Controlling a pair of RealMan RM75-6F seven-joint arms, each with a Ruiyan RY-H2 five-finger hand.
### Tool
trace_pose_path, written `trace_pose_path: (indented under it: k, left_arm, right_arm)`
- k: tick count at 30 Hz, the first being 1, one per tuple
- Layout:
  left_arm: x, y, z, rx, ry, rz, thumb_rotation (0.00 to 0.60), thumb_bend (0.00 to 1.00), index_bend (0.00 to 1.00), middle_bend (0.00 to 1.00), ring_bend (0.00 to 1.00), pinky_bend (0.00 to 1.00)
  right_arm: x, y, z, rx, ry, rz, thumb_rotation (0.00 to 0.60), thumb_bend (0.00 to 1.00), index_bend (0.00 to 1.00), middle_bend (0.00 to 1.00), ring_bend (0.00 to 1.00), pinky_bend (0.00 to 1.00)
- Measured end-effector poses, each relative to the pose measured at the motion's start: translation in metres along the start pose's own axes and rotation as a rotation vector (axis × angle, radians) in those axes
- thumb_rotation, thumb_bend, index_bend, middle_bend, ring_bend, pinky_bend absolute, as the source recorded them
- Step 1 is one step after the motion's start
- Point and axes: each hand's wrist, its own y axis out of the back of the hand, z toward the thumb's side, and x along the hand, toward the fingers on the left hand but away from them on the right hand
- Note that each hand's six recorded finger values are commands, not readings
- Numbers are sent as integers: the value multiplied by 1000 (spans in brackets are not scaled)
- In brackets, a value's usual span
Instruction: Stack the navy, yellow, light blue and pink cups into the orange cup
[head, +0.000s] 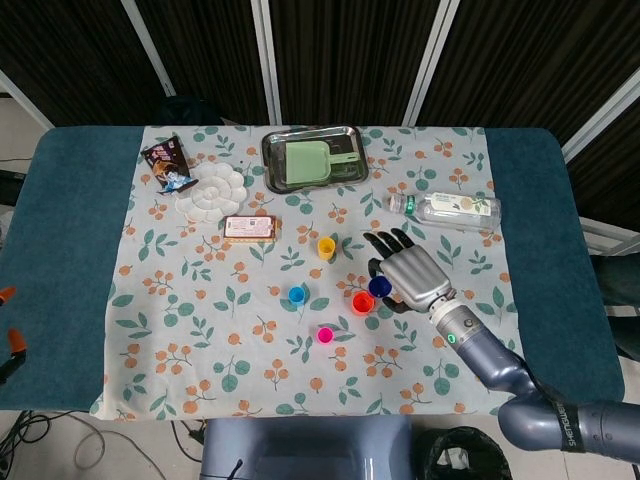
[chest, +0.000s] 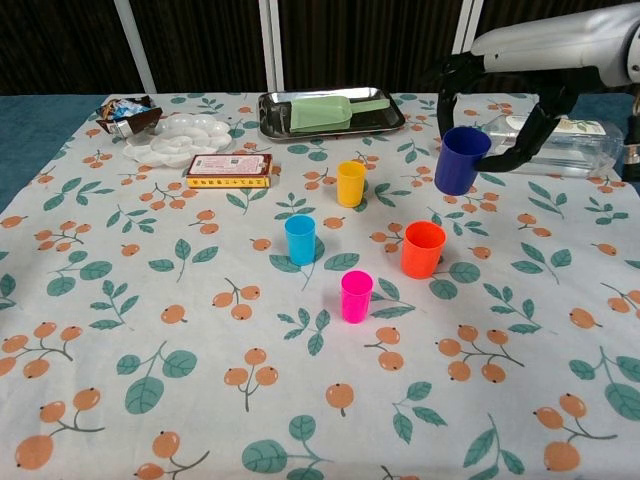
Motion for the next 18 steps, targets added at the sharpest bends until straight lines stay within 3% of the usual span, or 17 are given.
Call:
trace_pose_path:
  k: [18]
  left_arm:
    - [1, 0, 1, -5, 0, 0, 600, 614, 195, 84, 4, 0]
  right_arm:
    - [-9, -28, 9, -25, 0, 23, 600, 443, 494, 0, 49, 65]
